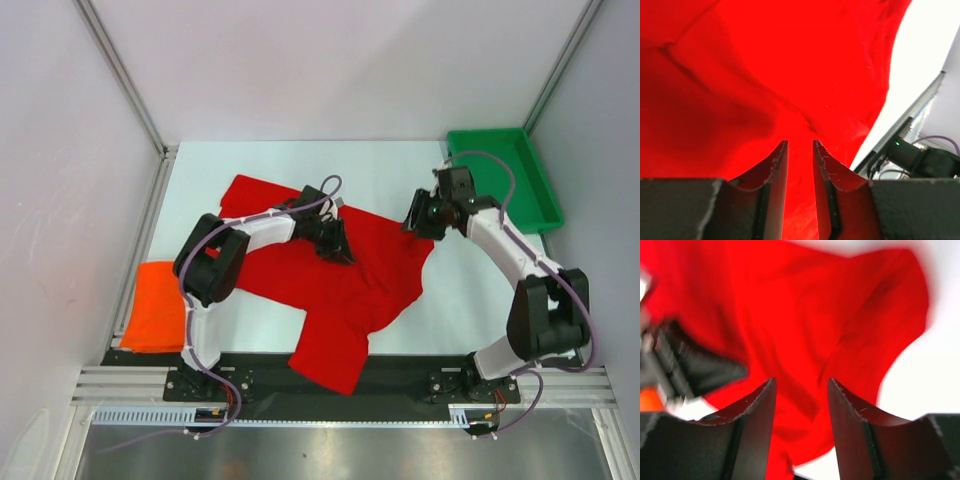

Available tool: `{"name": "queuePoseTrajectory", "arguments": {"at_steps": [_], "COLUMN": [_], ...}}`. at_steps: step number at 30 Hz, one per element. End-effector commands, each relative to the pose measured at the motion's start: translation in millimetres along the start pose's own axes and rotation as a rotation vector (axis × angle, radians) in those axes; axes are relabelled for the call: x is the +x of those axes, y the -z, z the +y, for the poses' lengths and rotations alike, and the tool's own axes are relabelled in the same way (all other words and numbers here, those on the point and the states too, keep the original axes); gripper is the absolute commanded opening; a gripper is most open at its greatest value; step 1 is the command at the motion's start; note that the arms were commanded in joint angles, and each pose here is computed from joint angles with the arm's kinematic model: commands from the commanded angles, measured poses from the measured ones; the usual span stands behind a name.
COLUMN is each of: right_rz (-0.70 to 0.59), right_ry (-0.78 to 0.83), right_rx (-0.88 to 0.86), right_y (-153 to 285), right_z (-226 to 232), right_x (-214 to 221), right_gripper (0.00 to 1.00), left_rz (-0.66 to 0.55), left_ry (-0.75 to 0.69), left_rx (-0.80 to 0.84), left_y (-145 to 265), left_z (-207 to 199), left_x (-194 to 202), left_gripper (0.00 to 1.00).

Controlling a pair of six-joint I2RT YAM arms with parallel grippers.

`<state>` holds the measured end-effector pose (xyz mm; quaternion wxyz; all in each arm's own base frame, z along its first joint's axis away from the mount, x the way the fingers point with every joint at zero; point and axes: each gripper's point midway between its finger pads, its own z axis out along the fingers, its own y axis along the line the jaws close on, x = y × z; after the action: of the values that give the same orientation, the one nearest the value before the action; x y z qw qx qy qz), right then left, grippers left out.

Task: Fold and stack the t-shirts
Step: Fold the tshirt

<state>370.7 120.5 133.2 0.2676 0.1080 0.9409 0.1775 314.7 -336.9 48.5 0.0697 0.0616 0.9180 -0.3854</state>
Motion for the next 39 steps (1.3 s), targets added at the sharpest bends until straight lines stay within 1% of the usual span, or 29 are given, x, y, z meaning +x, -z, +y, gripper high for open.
{"name": "queuePoseTrajectory", "arguments": {"at_steps": [1,2,3,4,5,6,7,9,12,16,17,18,20,21,23,24,25,27,29,30,31,34,35,38,39], "right_rz": [0.128,0.145,0.19,0.203,0.212,0.227,0.232,0.233,0.254,0.262,0.241,0.247,0.226,0.225,0.213,0.184,0.17,0.139,0.134,0.109,0.121,0.102,0.126,0.104,0.095], "right_ry": [0.015,0.035,0.058,0.083,0.107,0.165,0.191,0.252,0.283,0.315,0.321,0.321,0.333,0.336,0.331,0.331,0.322,0.285,0.247,0.208,0.19,0.149,0.137,0.13,0.13], "right_rx": [-0.172,-0.197,-0.195,-0.203,-0.209,-0.218,-0.203,-0.168,-0.124,-0.038,0.01,0.038,0.083,0.1,0.119,0.161,0.16,0.184,0.183,0.185,0.19,0.18,0.159,0.139,0.132], "right_y": [4.3,3.7,1.1,3.0,2.6,2.7,1.1,-4.9,-18.0,-35.8,-38.9,-44.3,-49.4,-53.4,-56.4,-57.7,-57.9,-57.0,-59.1,-59.2,-65.0,-72.0,-76.0,-67.9,-63.4], "right_z": [23.0,28.0,29.0,33.8,36.4,44.8,44.3,43.5,37.1,24.1,17.7,12.7,7.8,4.9,2.0,-2.1,-1.0,-6.5,-8.4,-11.0,-14.9,-18.2,-16.9,-12.9,-11.7], "right_x": [60.2,70.9,93.8,103.8,111.8,124.9,131.2,139.3,146.2,148.0,141.9,141.6,133.3,131.1,122.9,111.2,104.0,83.9,73.6,57.8,56.2,35.2,35.7,18.1,14.9], "right_gripper": [0.5,0.5,0.5,0.51,0.53,0.54,0.6,0.67,0.67,0.59,0.58,0.53,0.49,0.43,0.36,0.3,0.27,0.25,0.24,0.24,0.24,0.24,0.24,0.27,0.31], "left_rz": [-0.054,-0.072,-0.075,-0.099,-0.094,-0.1,-0.102,-0.095,-0.08,-0.091,-0.091,-0.096,-0.106,-0.11,-0.114,-0.11,-0.111,-0.106,-0.1,-0.091,-0.087,-0.08,-0.077,-0.083,-0.075], "left_ry": [0.0,0.005,0.017,0.004,0.006,0.0,0.0,0.001,0.017,0.005,0.002,-0.002,-0.009,-0.008,-0.012,-0.011,-0.01,-0.01,-0.002,-0.002,0.007,0.041,0.052,0.071,0.084], "left_rx": [-0.008,-0.012,-0.03,-0.02,-0.03,-0.032,-0.033,-0.032,-0.02,-0.006,-0.011,-0.009,-0.009,-0.011,-0.011,-0.012,-0.013,-0.014,-0.015,-0.008,-0.007,0.012,0.016,0.043,0.036], "left_y": [-8.6,-5.9,-4.9,3.6,5.4,8.4,11.1,14.7,17.6,25.3,26.7,29.2,33.8,35.2,37.6,38.3,38.6,38.3,36.5,35.1,33.6,25.9,21.9,16.1,9.9], "left_z": [-9.3,-10.4,-4.0,-11.3,-8.0,-8.7,-9.1,-9.8,-12.0,-19.3,-19.2,-21.4,-25.3,-25.2,-27.6,-27.7,-27.3,-27.6,-25.8,-27.5,-27.2,-28.7,-28.5,-35.1,-31.0], "left_x": [-5.8,-7.4,-2.1,-4.1,0.7,1.1,2.0,6.4,12.5,12.4,12.6,10.9,9.9,9.4,9.3,10.2,9.8,10.7,10.8,12.3,12.5,9.0,6.8,-2.6,-3.7], "left_gripper": [0.31,0.31,0.31,0.32,0.33,0.33,0.34,0.33,0.33,0.33,0.33,0.33,0.33,0.33,0.33,0.32,0.32,0.33,0.32,0.33,0.33,0.36,0.39,0.42,0.43]}}
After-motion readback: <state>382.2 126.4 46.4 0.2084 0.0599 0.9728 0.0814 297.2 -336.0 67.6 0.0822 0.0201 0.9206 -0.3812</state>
